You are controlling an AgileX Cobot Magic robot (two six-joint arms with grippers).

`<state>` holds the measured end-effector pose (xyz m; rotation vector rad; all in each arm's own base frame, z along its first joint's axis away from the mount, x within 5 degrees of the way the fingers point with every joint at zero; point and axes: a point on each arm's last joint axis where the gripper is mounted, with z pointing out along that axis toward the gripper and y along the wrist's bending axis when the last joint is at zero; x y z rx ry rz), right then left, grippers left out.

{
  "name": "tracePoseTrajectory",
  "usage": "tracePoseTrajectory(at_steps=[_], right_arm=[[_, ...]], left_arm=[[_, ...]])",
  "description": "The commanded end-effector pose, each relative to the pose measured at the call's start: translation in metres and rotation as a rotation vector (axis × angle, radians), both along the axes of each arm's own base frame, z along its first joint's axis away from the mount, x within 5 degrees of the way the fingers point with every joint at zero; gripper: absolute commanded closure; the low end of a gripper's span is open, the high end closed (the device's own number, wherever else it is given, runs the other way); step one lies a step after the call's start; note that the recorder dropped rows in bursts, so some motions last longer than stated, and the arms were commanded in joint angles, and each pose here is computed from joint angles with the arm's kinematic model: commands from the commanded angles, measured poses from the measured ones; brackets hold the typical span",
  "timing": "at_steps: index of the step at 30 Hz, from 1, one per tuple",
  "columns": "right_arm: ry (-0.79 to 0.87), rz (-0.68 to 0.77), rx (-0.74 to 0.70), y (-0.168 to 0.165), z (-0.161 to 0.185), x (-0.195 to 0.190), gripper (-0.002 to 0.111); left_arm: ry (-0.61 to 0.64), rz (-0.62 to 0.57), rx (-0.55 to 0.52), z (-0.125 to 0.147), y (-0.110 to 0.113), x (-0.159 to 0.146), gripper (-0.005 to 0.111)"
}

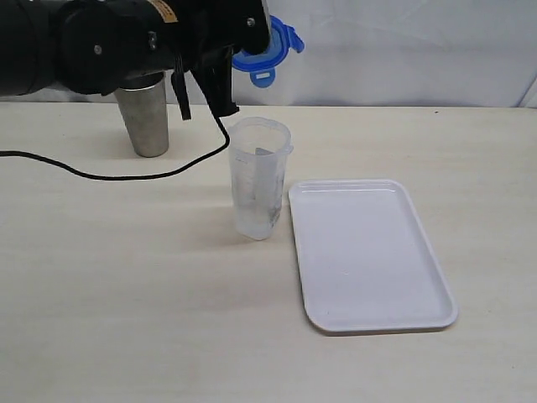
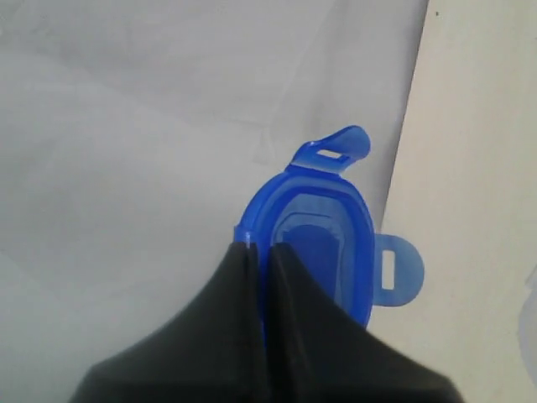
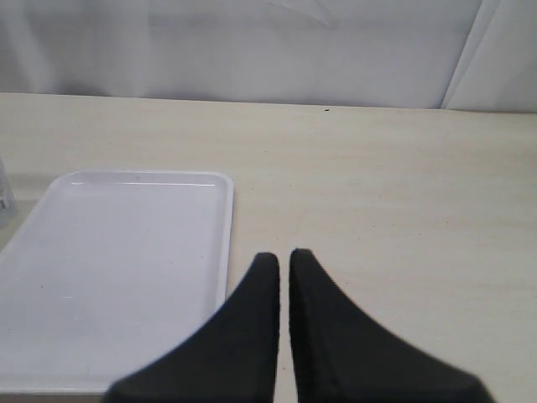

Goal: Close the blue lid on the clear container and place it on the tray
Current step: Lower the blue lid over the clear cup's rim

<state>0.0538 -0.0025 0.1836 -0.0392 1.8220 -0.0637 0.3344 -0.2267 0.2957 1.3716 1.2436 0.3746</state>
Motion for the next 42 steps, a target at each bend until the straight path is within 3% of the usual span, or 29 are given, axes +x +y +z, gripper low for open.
tracePoseTrajectory(at_steps=[1, 4, 7, 16, 24, 29, 42], right_arm=[[0.002, 0.0, 0.004, 0.0, -0.001, 0.0, 0.104], [0.002, 0.0, 0.004, 0.0, -0.001, 0.0, 0.104], [0.002, 0.0, 0.004, 0.0, -0.001, 0.0, 0.104], [0.002, 0.0, 0.007, 0.0, -0.001, 0.0, 0.104], [0.002, 0.0, 0.007, 0.0, -0.001, 0.0, 0.104], [0.002, 0.0, 0.007, 0.0, -0.001, 0.0, 0.104], [0.002, 0.0, 0.007, 0.0, -0.001, 0.0, 0.104]], left_arm=[[-0.116, 0.111, 0.014, -0.006, 0.013, 0.002, 0.107], [-0.194, 0.295, 0.07, -0.015, 0.027, 0.004, 0.107], [-0.166, 0.346, 0.106, -0.019, 0.03, 0.003, 0.107], [-0.137, 0.194, 0.113, -0.023, -0.008, -0.021, 0.107], [-0.06, 0.115, 0.112, -0.03, -0.019, -0.029, 0.107], [-0.086, 0.132, 0.105, -0.027, -0.02, -0.031, 0.107], [0.003, 0.082, 0.087, -0.033, -0.027, -0.037, 0.107]])
